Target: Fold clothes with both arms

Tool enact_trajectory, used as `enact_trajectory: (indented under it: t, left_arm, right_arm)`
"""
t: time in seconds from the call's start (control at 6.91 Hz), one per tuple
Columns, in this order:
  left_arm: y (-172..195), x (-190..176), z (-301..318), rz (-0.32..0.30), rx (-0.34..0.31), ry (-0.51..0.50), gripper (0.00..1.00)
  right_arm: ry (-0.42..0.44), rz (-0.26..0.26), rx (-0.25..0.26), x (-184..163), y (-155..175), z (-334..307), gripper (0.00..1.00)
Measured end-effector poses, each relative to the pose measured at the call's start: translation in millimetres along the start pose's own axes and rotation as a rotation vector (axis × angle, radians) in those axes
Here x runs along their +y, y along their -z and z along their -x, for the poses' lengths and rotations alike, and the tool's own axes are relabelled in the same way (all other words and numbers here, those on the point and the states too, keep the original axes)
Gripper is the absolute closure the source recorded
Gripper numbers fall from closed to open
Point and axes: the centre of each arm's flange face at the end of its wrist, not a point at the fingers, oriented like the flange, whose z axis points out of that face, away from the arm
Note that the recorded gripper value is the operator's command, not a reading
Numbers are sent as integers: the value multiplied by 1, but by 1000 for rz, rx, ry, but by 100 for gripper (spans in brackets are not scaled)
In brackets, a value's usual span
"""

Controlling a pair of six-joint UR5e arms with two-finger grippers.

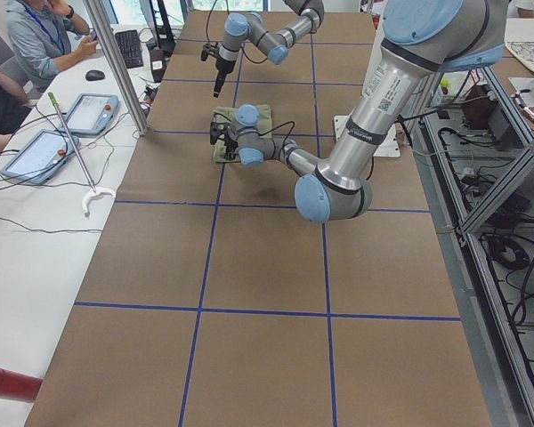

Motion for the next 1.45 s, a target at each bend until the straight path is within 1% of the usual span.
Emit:
enact_trajectory:
  t: [0.43, 0.58, 0.72, 1.01, 1.16, 1.45]
  left_arm:
    - [0, 2, 1, -4, -1, -26, 100]
    - [2, -3, 6, -11, -7, -60, 100]
    - [6, -15, 12, -26, -14, -100, 100]
    - [15, -38, 24, -55, -30, -119, 100]
    - [17, -43, 27, -61, -35, -123, 1]
    - [18, -43, 35, -59, -44, -134, 0]
  right_arm:
    - [0, 1, 0, 1, -1, 0, 0]
    - [-1, 1, 0, 2, -1, 1, 0]
    - [-1, 1, 1, 2, -1, 1, 0]
    - [-2, -4, 6, 3, -3, -1, 0]
    - [-1, -4, 8, 4, -5, -2, 0]
    - [5, 7, 12, 7, -8, -5, 0]
